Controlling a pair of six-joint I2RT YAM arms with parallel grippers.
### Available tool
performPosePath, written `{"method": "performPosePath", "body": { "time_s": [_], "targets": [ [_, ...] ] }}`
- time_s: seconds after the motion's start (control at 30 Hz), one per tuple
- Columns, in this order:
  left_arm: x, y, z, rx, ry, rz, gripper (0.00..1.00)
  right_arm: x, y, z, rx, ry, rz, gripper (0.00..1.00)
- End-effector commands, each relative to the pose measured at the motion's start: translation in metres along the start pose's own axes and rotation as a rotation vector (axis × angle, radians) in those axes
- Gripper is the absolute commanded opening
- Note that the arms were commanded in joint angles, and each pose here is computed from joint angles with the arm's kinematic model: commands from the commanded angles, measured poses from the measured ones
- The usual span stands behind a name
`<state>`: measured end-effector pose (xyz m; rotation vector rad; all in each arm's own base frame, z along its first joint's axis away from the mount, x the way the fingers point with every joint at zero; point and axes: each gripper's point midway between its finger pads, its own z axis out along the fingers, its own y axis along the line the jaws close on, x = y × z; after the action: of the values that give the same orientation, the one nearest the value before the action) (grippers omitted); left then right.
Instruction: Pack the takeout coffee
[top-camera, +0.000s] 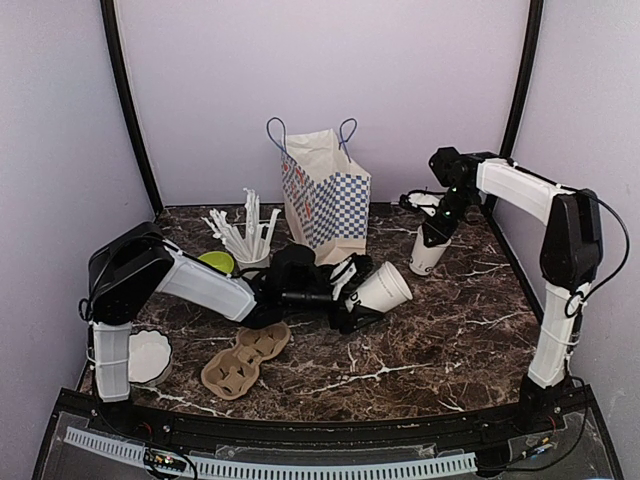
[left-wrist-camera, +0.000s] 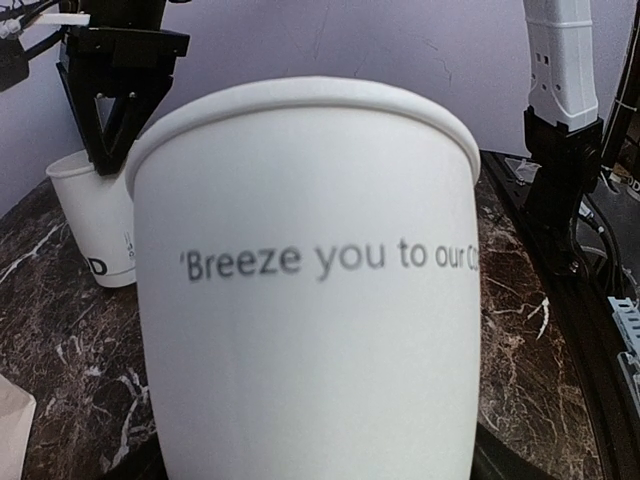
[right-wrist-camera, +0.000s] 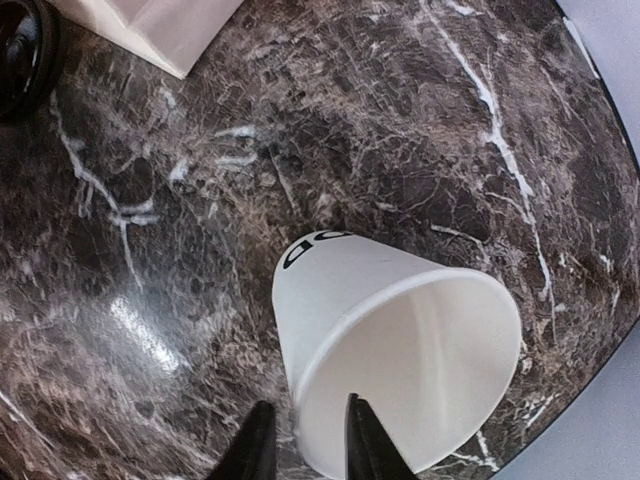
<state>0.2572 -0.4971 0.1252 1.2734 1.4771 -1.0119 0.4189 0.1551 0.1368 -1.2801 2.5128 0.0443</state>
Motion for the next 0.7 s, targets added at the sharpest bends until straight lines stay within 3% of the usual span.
{"method": "performPosePath", "body": {
  "time_s": [0.0, 0.03, 0.2, 0.37, 0.47, 0.67],
  "targets": [
    [-0.034, -0.007, -0.013, 0.012, -0.089, 0.015, 0.77, -0.014, -0.004, -0.020, 0.020, -0.071, 0.026, 0.49],
    [-0.035, -0.007, -0.014, 0.010, -0.092, 0.015, 0.77, -0.017, -0.003, -0.031, 0.026, -0.099, 0.032, 0.53],
    [-0.044, -0.006, -0.016, 0.002, -0.116, 0.001, 0.77, -0.027, 0.032, -0.091, -0.073, -0.263, 0.019, 0.53],
    [-0.056, -0.004, -0.016, -0.005, -0.156, -0.024, 0.77, -0.023, 0.130, -0.157, -0.445, -0.514, -0.139, 0.55],
    [-0.063, -0.001, -0.016, -0.006, -0.183, -0.061, 0.77, -0.015, 0.169, -0.154, -0.526, -0.497, -0.201, 0.61],
    [-0.074, -0.001, -0.016, -0.001, -0.222, -0.080, 0.77, -0.001, 0.207, -0.111, -0.540, -0.350, -0.294, 0.61]
  ]
}}
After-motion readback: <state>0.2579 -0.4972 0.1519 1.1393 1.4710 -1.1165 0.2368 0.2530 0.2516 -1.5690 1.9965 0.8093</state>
